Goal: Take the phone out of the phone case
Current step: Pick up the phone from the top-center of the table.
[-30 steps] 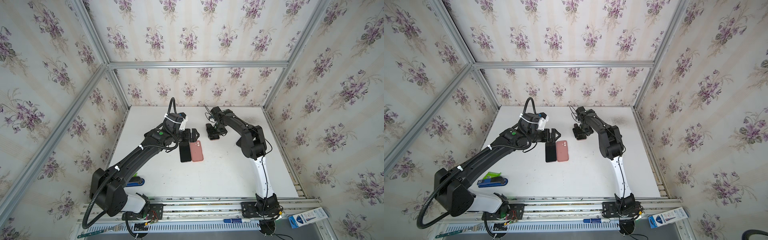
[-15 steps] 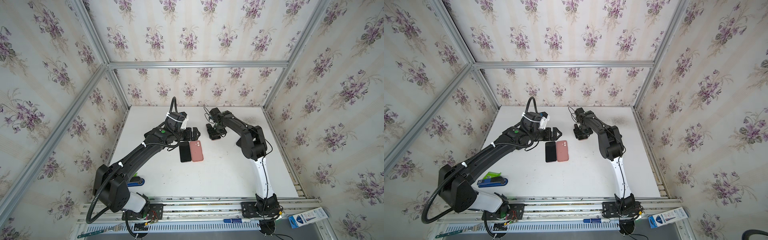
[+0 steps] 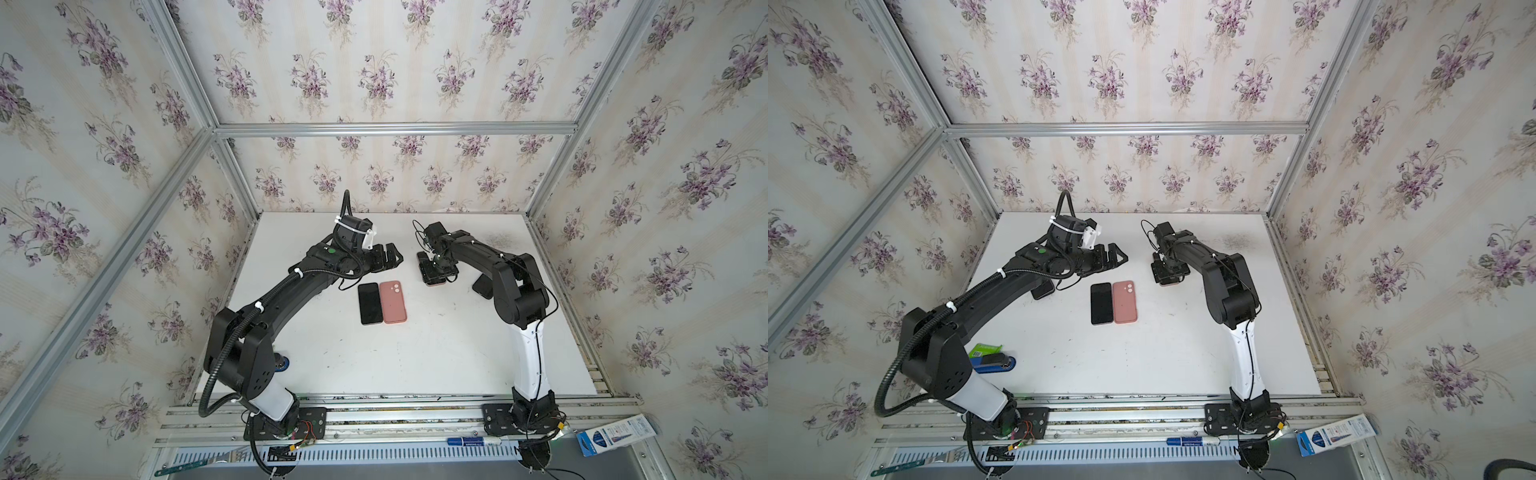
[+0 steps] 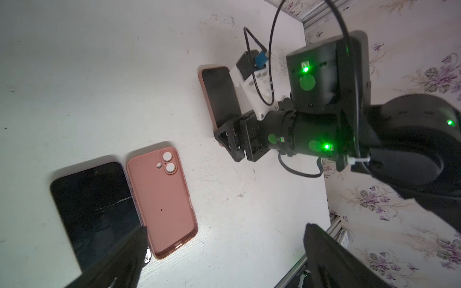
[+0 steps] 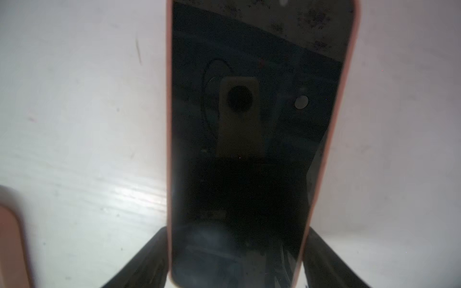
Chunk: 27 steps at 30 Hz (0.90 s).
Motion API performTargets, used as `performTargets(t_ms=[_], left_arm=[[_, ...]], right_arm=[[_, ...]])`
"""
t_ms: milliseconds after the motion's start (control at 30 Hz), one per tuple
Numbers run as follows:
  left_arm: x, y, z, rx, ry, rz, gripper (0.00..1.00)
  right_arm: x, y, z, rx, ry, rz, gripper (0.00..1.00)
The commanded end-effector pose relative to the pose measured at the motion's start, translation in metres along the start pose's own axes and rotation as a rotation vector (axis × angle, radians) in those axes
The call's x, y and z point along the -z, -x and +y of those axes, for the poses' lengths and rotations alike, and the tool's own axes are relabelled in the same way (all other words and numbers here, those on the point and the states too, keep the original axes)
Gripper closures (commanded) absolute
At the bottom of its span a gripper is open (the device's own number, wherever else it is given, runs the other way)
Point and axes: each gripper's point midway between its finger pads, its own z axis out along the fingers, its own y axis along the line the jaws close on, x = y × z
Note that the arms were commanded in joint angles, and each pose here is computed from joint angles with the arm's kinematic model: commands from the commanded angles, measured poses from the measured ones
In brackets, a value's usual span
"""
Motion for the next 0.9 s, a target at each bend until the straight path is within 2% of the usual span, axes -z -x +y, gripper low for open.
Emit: performTargets(t_ms=[0,433,867], left_arm=[[-0.005,0.009,-0.020,0.023,-0.093,0.007,0.01],[-0.047,0.009,-0.014,0.156,-0.104,0.097,0.01],[-0.077,0.002,-0.003,0.231,-0.094,0.166,0.01]], right_arm=[[0.008,-0.003,-0.004,-0.033,-0.013,-0.034,0.41],[0.044,-0.003,0.028,-0.035,0.216,-0.283,0.49],[0.073,-0.009,0.054,-0.046,0.418,-0.418,0.57]])
